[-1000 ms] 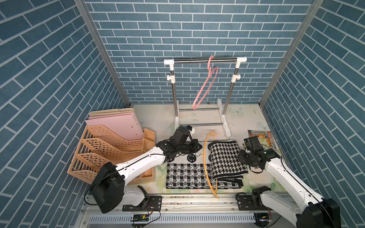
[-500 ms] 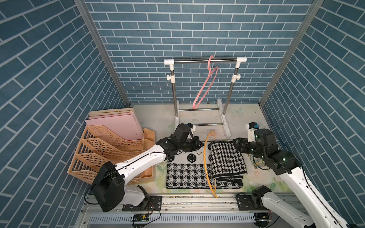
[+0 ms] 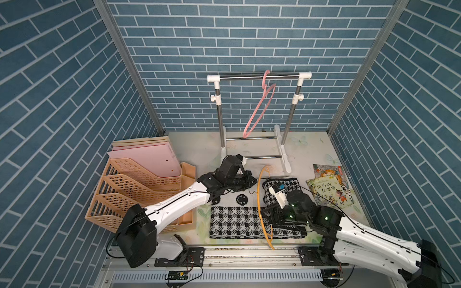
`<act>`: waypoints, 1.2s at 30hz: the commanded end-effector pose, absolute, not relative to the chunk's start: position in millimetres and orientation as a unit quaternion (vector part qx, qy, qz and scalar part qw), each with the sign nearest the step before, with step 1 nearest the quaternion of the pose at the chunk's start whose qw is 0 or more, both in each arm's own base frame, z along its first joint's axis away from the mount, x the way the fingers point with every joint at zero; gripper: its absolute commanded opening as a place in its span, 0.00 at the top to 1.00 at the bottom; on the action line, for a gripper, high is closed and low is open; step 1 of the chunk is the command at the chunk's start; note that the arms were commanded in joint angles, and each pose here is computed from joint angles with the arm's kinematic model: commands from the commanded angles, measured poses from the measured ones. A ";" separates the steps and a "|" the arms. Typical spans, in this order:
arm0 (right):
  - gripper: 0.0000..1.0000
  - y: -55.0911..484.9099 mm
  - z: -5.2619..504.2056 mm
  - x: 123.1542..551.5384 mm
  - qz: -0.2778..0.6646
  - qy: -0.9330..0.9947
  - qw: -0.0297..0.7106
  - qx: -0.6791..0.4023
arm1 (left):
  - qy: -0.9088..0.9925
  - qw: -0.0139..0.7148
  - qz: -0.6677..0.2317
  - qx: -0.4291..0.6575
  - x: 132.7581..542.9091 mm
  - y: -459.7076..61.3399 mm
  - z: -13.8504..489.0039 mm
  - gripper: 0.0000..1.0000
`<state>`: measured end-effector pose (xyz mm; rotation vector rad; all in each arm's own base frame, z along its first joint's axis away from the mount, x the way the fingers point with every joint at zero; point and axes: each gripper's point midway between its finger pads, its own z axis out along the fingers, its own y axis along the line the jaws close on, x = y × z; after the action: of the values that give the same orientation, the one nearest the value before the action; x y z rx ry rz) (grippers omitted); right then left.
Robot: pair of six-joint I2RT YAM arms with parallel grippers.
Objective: Hang the scarf on the hanger
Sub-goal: Place the hanger at the clothesline.
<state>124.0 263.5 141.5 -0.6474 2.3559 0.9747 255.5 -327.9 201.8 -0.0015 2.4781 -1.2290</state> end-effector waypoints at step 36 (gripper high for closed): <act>1.00 290.4 216.1 91.6 0.488 0.805 0.252 -0.223 | 0.827 0.322 -0.457 0.066 269.9 -321.7 335.9 0.12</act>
<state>92.2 282.2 157.4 -0.5912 2.3482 1.2123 269.9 -335.9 289.0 0.1163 2.2942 -1.2392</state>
